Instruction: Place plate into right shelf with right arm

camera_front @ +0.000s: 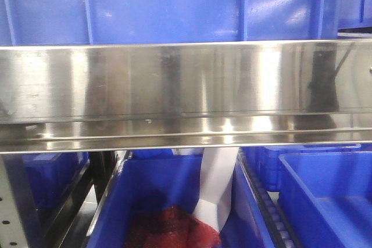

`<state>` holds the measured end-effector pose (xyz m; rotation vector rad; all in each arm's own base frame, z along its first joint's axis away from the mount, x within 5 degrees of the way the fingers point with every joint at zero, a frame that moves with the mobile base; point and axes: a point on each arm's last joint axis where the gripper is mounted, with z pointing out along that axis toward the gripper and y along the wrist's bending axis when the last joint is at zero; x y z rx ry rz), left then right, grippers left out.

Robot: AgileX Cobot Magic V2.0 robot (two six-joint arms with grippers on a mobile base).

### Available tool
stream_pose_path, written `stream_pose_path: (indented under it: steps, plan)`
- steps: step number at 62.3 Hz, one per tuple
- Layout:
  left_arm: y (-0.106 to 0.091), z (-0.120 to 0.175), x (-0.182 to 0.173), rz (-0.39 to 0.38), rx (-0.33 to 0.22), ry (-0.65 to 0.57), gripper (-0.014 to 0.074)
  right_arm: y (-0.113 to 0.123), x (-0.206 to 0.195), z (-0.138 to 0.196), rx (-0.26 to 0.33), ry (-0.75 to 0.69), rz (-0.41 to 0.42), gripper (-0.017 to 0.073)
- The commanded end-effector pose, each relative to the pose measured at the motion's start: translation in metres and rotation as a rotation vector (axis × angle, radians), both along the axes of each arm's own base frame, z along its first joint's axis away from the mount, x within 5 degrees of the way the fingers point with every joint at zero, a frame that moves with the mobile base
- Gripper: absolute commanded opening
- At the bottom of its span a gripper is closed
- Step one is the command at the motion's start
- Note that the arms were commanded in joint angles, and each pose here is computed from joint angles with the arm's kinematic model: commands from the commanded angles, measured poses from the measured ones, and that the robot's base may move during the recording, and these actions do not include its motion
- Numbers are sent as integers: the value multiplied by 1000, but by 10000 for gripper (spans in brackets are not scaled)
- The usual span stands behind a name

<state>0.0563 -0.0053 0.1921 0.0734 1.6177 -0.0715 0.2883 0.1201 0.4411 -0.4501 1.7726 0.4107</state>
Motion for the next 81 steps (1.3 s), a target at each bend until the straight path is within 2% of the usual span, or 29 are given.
stream_pose_path:
  steps: [1,6,23,41,51,55,60,65,70,72,75,81]
  plan:
    - [0,6,0,-2,-17,-84,-47,0,-9,28,63,-116,-12,547]
    - [0,6,0,-2,-17,-84,-47,3,-11,28,62,-120,-3,638]
    - [0,6,0,-2,-17,-84,-47,-1,-27,37,58,-120,23,624]
    - [0,6,0,-2,-17,-84,-47,-33,-99,70,46,-134,60,622]
    - [0,6,0,-2,-17,-84,-47,-51,-146,81,61,-115,66,619]
    - [0,6,0,-2,-17,-84,-47,-57,-165,82,62,-91,63,580]
    - [0,6,0,-2,-17,-84,-47,-63,-187,81,52,-62,54,464]
    - [0,6,0,-2,-17,-84,-47,-70,-210,81,47,-45,37,304]
    - [0,6,0,-2,-17,-84,-47,-76,-233,79,22,-53,34,85]
    - [0,6,0,-2,-17,-84,-47,-78,-239,80,15,-63,28,32]
    - [0,6,0,-2,-17,-84,-47,-82,-247,80,6,-84,15,67]
    - [0,6,0,-2,-17,-84,-47,-86,-258,81,-6,-122,-8,56]
